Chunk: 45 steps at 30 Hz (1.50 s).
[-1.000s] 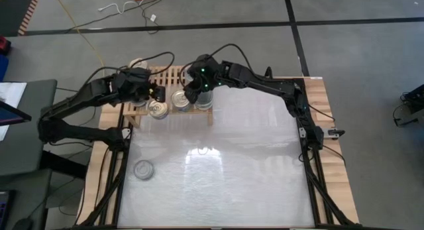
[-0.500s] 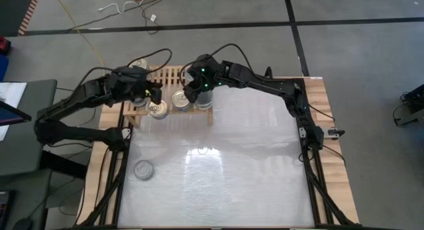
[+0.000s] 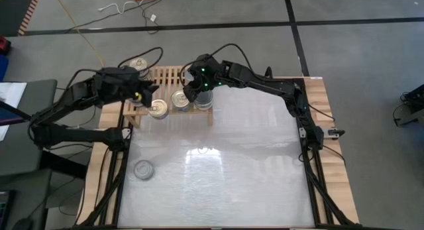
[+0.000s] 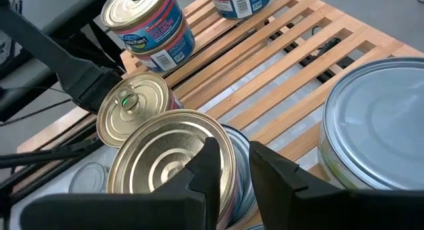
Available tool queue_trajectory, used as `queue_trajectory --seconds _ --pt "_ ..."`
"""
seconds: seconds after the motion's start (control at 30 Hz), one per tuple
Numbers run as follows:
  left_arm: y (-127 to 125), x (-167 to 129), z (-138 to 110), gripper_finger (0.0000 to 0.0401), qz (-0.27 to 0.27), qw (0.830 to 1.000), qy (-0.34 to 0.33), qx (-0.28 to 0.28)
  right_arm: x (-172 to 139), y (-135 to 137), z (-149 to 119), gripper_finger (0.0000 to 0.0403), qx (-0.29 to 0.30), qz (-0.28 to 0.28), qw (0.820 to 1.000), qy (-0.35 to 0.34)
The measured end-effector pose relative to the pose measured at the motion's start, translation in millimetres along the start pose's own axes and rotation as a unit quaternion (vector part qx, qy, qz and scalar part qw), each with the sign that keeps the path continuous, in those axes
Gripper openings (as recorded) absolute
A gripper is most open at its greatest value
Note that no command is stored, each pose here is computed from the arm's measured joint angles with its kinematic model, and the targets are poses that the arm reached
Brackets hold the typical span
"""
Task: Stack canned seafood by type on shelf
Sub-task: Stack the blue tuna can on top of the bottom right blue tuna can on the shelf, then adjust the bottom right stacked green tuna cans
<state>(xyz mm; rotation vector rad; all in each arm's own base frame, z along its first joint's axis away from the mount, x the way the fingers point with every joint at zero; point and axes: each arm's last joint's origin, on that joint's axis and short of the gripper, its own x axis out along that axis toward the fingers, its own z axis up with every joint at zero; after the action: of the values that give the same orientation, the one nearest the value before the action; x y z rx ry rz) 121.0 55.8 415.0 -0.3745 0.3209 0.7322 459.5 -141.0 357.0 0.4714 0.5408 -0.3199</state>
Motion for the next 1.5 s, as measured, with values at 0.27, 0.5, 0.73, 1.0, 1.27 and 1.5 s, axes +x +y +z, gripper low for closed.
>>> queue_trajectory --seconds 0.27,0.5,0.73,1.0,1.27,1.5 --pt "0 1 -2 0.0267 0.005 1.0 0.01 0.013 0 1 0 0.0107 0.017 0.001 1.0 -0.002" --pt "1 1 -2 0.0349 0.006 1.0 0.011 -0.009 0 0 -4 0.0107 0.009 -0.005 1.0 0.016" --pt "2 1 -7 0.0368 0.016 0.996 0.037 -0.081 -2 -7 -8 0.0107 -0.029 0.012 0.998 0.062" --pt "-2 0 -9 0.0367 0.009 0.99 0.036 -0.136 -17 -20 -5 0.0107 -0.058 0.034 0.993 0.094" --pt "-30 15 -27 0.0367 0.068 0.983 0.062 -0.16 -37 -29 10 0.0107 -0.1 0.037 0.993 0.053" --pt "-46 25 -34 0.0367 0.092 0.98 0.052 -0.166 -39 -36 11 0.0107 -0.091 0.058 0.992 0.063"
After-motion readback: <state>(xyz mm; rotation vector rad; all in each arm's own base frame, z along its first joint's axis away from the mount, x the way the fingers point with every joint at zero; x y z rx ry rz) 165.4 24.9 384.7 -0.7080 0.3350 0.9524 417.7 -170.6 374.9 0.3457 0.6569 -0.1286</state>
